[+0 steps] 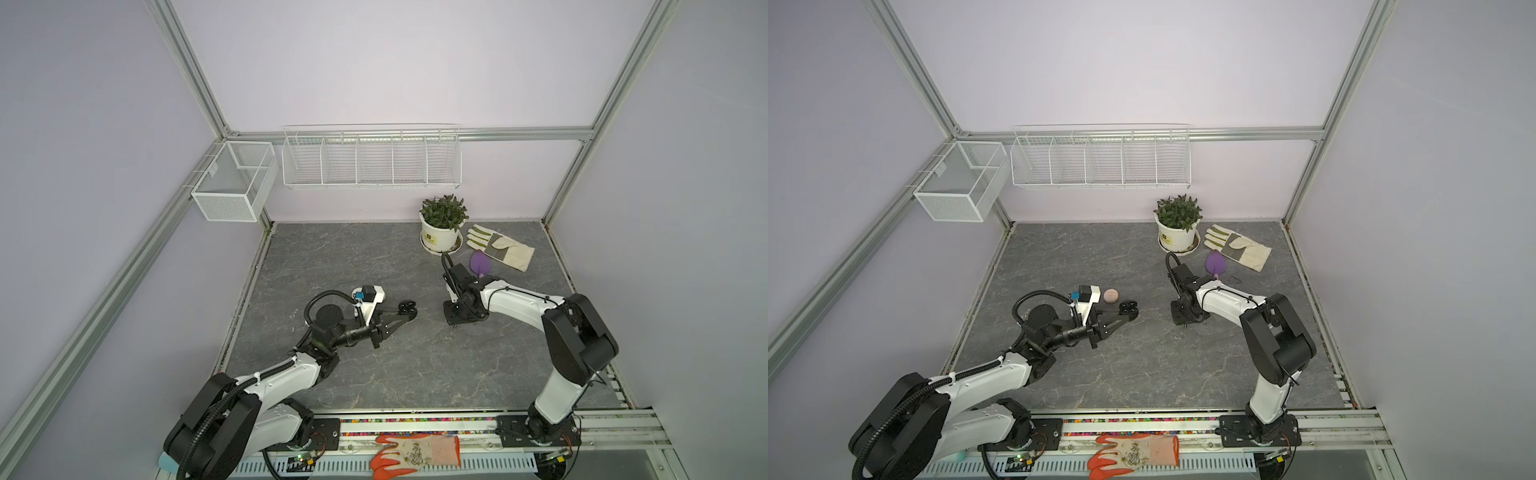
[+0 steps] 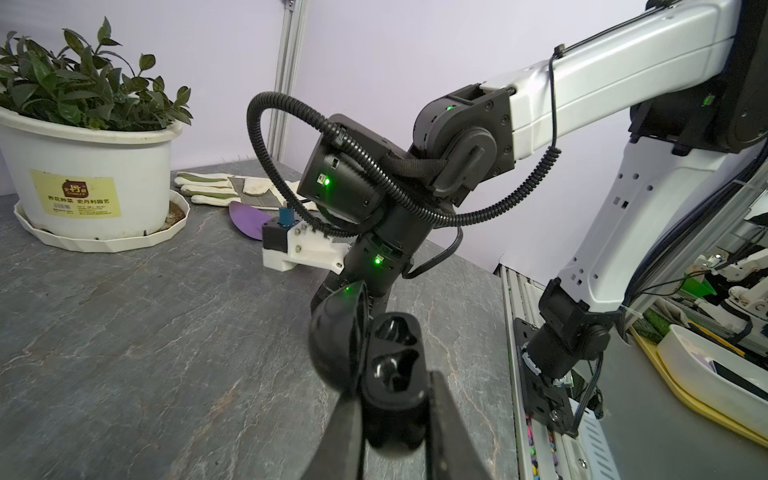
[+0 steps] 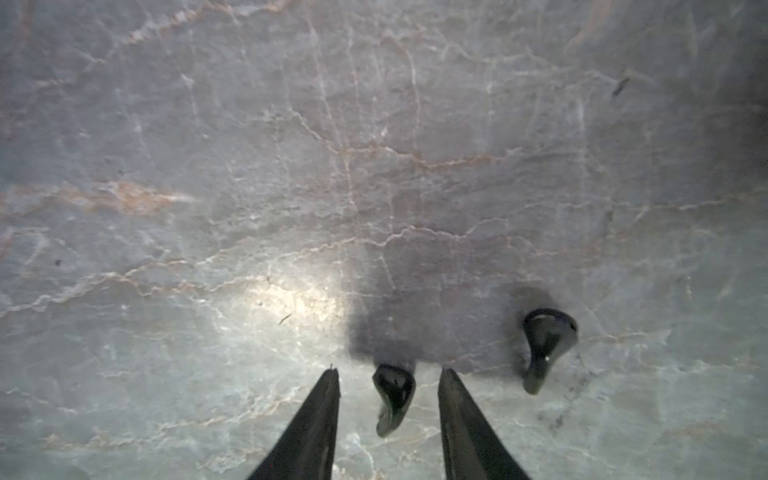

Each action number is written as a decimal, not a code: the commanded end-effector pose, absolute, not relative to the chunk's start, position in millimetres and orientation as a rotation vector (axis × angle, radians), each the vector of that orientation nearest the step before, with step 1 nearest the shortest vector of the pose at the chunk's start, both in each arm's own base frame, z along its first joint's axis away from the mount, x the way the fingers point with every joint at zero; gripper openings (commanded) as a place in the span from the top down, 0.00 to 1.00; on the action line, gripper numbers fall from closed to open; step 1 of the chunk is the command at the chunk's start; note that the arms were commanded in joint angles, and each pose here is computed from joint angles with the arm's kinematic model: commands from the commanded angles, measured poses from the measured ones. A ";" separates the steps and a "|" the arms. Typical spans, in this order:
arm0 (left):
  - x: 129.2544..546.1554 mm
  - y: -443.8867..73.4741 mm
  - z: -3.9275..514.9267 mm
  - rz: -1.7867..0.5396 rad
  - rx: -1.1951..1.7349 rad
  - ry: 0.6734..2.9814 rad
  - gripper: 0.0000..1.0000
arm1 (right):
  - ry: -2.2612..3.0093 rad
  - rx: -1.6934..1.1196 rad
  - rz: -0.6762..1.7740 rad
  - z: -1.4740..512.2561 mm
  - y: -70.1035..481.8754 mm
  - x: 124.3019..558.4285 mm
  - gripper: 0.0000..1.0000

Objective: Insert the wireless bluetooth earbuds into the charging case

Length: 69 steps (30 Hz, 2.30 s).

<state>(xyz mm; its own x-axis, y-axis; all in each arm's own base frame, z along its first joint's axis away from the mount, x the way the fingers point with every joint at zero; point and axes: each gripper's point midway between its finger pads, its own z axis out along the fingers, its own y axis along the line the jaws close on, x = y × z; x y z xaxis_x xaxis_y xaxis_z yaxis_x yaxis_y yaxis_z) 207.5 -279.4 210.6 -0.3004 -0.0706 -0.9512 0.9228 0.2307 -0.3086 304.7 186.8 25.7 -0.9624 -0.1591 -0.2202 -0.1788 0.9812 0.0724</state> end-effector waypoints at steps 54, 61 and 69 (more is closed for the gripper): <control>219.8 -268.7 217.1 -1.176 0.732 1.530 1.00 | 2.827 -0.380 0.143 49.0 213.9 309.3 0.80; 224.3 -271.7 219.8 -1.169 0.739 1.513 1.00 | 2.705 -0.436 0.174 84.8 220.1 317.9 0.80; 221.9 -283.1 219.5 -1.211 0.825 1.452 1.00 | 2.440 -0.562 0.193 180.3 223.0 309.2 0.81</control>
